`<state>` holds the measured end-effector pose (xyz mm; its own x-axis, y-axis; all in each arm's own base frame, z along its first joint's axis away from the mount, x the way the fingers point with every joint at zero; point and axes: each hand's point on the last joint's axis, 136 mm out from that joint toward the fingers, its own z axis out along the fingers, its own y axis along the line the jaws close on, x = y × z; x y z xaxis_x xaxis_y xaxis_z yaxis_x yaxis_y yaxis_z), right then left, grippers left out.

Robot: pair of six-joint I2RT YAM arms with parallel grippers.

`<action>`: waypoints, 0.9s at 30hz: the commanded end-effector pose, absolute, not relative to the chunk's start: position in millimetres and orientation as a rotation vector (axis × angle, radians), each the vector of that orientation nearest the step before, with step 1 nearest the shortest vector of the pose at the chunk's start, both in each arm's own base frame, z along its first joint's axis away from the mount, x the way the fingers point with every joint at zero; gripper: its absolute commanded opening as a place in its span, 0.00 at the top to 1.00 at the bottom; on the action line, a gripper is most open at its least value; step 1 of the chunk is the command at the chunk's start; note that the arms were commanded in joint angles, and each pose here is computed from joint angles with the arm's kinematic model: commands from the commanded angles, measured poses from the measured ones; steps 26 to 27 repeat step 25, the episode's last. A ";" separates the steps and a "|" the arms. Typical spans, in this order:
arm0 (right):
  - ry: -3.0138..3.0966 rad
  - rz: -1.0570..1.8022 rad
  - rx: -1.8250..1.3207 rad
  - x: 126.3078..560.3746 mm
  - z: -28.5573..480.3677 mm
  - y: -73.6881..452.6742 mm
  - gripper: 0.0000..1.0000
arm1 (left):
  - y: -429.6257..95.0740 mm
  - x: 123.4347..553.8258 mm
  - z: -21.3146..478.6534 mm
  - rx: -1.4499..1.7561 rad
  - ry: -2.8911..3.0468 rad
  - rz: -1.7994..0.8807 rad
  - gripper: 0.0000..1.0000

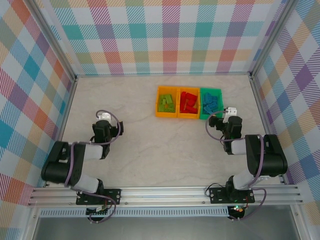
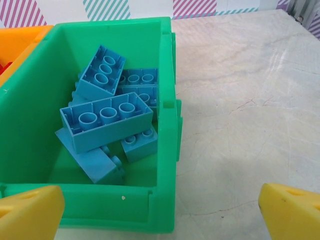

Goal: Sort the legos into containers by color

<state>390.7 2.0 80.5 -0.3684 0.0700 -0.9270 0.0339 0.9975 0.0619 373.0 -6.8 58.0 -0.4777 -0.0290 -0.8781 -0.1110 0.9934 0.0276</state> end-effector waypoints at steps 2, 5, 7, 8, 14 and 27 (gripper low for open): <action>1.889 0.052 0.065 395.9 95.0 4.2 0.00 | -5.7 398.1 79.7 -0.120 1.974 0.006 0.00; 1.892 0.064 0.048 396.5 95.2 7.1 0.00 | -6.1 397.2 78.6 -0.118 1.987 0.007 0.00; 1.896 0.087 0.013 396.9 94.8 13.2 0.00 | -6.0 397.1 78.7 -0.119 1.985 0.007 0.00; 1.903 0.090 0.008 397.5 93.9 13.7 0.00 | -6.3 397.9 79.4 -0.118 1.981 0.007 0.00; 1.904 0.091 0.003 397.9 94.0 14.4 0.00 | -6.1 397.7 79.4 -0.119 1.982 0.007 0.00; 1.911 0.101 -0.005 398.6 93.2 16.4 0.00 | -6.5 397.4 79.0 -0.115 1.983 0.008 0.00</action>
